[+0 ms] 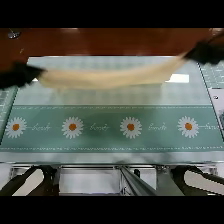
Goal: Fold the shirts.
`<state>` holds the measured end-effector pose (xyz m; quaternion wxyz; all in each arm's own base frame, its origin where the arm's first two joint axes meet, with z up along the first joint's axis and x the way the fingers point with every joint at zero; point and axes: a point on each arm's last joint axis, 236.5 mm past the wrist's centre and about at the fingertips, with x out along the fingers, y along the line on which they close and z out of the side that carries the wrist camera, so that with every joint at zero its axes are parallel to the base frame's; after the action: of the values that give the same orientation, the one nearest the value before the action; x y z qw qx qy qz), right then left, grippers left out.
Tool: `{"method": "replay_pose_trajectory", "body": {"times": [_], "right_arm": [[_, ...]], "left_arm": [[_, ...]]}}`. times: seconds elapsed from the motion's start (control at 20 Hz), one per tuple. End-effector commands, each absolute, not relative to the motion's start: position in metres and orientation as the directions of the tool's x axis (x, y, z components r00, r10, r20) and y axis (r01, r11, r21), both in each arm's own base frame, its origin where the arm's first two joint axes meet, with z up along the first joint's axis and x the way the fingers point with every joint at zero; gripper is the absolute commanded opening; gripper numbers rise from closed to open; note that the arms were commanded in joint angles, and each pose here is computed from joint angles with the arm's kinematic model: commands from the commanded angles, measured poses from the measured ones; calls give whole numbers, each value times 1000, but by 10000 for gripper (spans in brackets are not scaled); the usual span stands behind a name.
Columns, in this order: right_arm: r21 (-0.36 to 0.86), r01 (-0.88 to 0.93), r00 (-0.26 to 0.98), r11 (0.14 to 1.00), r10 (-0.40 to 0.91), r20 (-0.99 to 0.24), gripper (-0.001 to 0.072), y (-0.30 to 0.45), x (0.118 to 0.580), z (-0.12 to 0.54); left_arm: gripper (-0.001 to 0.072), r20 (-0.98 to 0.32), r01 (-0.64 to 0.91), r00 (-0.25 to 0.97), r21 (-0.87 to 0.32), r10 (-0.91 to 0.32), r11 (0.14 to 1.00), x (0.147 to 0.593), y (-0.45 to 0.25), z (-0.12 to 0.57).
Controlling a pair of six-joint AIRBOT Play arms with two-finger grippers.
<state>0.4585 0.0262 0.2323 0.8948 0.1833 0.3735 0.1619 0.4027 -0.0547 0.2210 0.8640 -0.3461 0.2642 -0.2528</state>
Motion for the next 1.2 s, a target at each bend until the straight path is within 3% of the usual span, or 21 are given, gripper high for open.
{"method": "replay_pose_trajectory", "body": {"times": [0.0,0.15,0.35,0.55,0.7,0.85,1.15], "right_arm": [[238,-222,890,945,296,-345,16,18,421,408],[108,-178,961,978,197,-195,17,17,348,475],[3,-81,993,997,81,-85,17,16,247,507],[-17,-64,991,998,61,-122,17,25,193,491],[-8,-71,976,997,68,-206,17,28,180,470],[30,-77,943,997,83,-323,17,28,190,437],[201,-75,759,977,187,-623,17,18,284,281]], "left_arm": [[35,-41,461,842,-463,-538,757,386,-52,408],[35,20,386,919,-241,-393,891,342,-43,489],[35,96,198,977,-56,-192,979,263,-32,535],[35,101,89,990,88,-98,992,197,-38,536],[35,80,61,994,106,-70,992,175,-40,525],[35,-29,133,991,55,-132,990,197,-43,485],[35,-361,205,894,-200,-266,958,319,-31,321]]}}
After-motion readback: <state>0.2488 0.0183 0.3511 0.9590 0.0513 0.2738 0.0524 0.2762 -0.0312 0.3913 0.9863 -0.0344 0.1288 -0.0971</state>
